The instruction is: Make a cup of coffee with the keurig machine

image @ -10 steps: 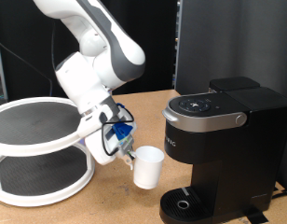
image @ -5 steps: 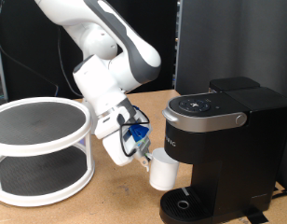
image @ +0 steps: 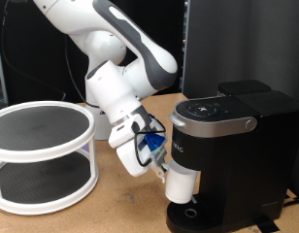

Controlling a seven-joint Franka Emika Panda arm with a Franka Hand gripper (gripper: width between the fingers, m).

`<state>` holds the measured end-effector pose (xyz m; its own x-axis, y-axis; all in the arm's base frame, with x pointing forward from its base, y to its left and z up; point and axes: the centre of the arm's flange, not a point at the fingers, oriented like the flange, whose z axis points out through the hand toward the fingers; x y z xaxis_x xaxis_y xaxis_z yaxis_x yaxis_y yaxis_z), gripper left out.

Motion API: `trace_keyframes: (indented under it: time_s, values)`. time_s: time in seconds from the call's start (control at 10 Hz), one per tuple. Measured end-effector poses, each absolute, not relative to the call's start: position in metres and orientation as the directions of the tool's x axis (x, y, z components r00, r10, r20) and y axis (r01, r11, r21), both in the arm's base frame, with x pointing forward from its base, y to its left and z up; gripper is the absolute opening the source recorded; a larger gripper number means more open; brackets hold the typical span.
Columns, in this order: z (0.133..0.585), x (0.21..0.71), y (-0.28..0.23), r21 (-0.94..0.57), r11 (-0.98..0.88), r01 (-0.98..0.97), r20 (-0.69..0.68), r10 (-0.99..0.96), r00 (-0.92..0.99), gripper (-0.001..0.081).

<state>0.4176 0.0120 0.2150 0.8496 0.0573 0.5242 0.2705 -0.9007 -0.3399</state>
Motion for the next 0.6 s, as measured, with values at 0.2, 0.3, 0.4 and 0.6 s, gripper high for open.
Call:
trace_keyframes:
  time_s: [0.2,0.3,0.4,0.6]
  values:
    - [0.212,0.428,0.015,-0.335,-0.905,0.262,0.526,0.051,0.849,0.0071]
    - [0.210,0.432,0.015,-0.334,-0.906,0.259,0.527,0.048,0.849,0.0071]
    - [0.207,0.436,0.015,-0.337,-0.906,0.255,0.525,0.044,0.850,0.0071]
    - [0.202,0.440,0.015,-0.335,-0.908,0.250,0.519,0.043,0.854,0.0071]
